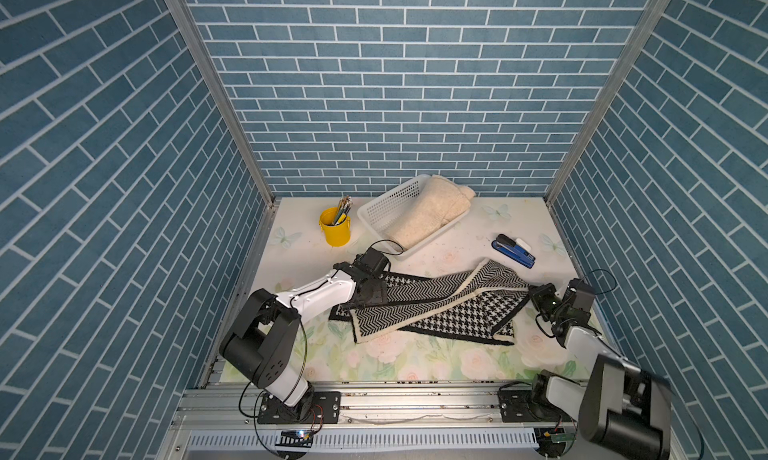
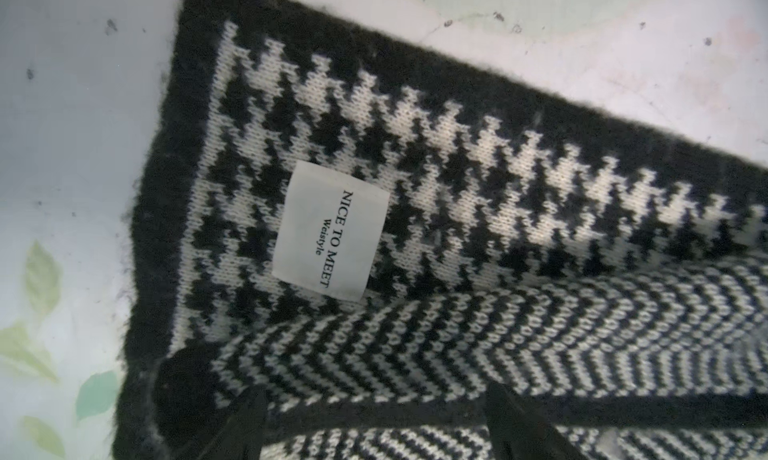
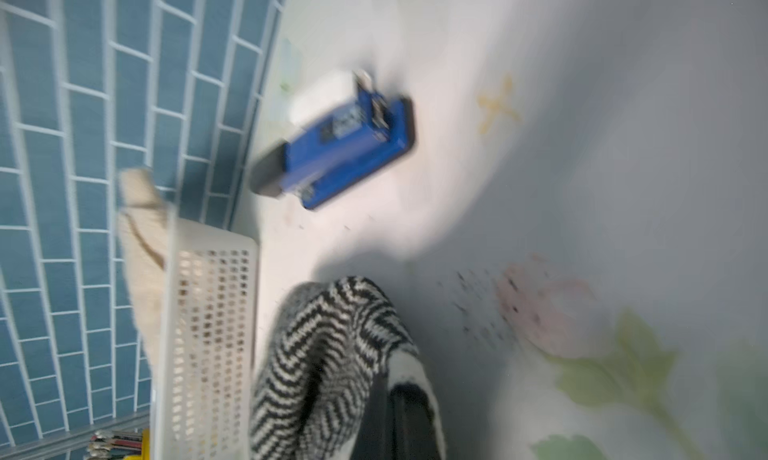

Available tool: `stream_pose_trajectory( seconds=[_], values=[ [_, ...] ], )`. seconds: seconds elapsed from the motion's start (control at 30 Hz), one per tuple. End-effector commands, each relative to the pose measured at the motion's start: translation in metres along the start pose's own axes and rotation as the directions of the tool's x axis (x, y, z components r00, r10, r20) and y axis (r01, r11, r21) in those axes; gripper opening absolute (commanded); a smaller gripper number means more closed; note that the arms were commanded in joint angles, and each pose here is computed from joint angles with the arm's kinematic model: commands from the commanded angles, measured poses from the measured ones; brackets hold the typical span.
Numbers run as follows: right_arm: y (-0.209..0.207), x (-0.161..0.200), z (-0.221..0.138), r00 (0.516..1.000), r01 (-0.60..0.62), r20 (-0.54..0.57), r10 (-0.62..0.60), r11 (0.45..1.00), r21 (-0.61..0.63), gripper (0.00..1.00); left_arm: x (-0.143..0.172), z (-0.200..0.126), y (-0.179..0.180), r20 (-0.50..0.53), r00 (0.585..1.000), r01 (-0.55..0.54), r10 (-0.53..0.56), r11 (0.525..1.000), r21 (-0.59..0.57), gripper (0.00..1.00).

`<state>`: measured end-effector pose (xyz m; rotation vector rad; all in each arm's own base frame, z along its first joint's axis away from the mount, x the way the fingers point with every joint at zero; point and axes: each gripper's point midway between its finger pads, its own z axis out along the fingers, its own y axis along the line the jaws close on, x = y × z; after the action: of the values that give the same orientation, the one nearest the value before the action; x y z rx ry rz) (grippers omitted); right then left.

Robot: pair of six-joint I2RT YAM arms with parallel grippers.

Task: Roll up the scarf and place it into the basket
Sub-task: Fold the scarf at the center of the board.

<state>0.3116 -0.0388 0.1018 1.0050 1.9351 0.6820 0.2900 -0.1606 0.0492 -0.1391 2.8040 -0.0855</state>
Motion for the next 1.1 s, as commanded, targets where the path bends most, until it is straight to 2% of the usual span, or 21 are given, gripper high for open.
stream_pose_trajectory(
  seconds=[0.0,0.07,0.13,0.33,0.4,0.53,0.57,0.67,0.77,0.83,0.93,1.07],
  values=[
    [0.008,-0.050,-0.045,0.968,0.099,0.212,-0.134,0.981,0.166,0.00,-0.007,-0.005,0.007,0.028,1.000,0.009,-0.009,1.000,-0.010,0.88],
    [0.003,-0.064,-0.067,0.946,0.120,0.260,-0.193,0.954,0.274,0.00,-0.009,-0.005,0.010,0.029,1.000,0.012,-0.011,1.000,-0.017,0.88],
    [-0.002,-0.067,-0.074,0.940,0.134,0.254,-0.227,0.932,0.336,0.00,-0.010,-0.005,0.010,0.030,0.999,0.011,-0.011,1.000,-0.014,0.88],
    [-0.011,-0.070,-0.081,0.936,0.121,0.260,-0.237,0.910,0.397,0.00,-0.014,-0.004,0.010,0.033,0.999,0.009,-0.009,1.000,-0.015,0.87],
    [-0.023,-0.074,-0.085,0.930,0.115,0.258,-0.262,0.873,0.473,0.00,-0.013,-0.003,0.010,0.028,1.000,0.010,-0.010,1.000,-0.014,0.88],
    [-0.054,-0.086,-0.100,0.909,0.079,0.265,-0.322,0.757,0.649,0.00,-0.011,0.000,0.006,0.013,1.000,0.008,-0.008,1.000,0.003,0.88],
    [-0.056,-0.088,-0.104,0.902,0.071,0.275,-0.334,0.742,0.667,0.00,-0.010,0.001,0.004,0.009,1.000,0.000,0.000,1.000,0.015,0.87],
    [-0.053,-0.096,-0.111,0.881,0.066,0.304,-0.361,0.731,0.679,0.00,-0.004,0.004,-0.011,-0.032,0.998,-0.052,0.054,0.995,0.087,0.87],
    [-0.052,-0.102,-0.112,0.874,0.080,0.295,-0.387,0.713,0.697,0.00,-0.005,-0.002,-0.023,-0.012,0.994,-0.104,0.106,0.985,0.135,0.88],
    [-0.050,-0.102,-0.110,0.873,0.084,0.297,-0.386,0.720,0.689,0.00,-0.008,-0.008,-0.026,0.010,0.994,-0.108,0.108,0.982,0.153,0.89],
    [-0.051,-0.100,-0.105,0.876,0.091,0.295,-0.382,0.731,0.676,0.00,-0.008,-0.013,-0.036,0.009,0.995,-0.096,0.096,0.973,0.212,0.90],
    [-0.051,-0.098,-0.100,0.879,0.097,0.292,-0.377,0.741,0.665,0.00,0.000,-0.011,-0.053,-0.030,0.999,-0.019,0.029,0.952,0.306,0.89]
  ],
)
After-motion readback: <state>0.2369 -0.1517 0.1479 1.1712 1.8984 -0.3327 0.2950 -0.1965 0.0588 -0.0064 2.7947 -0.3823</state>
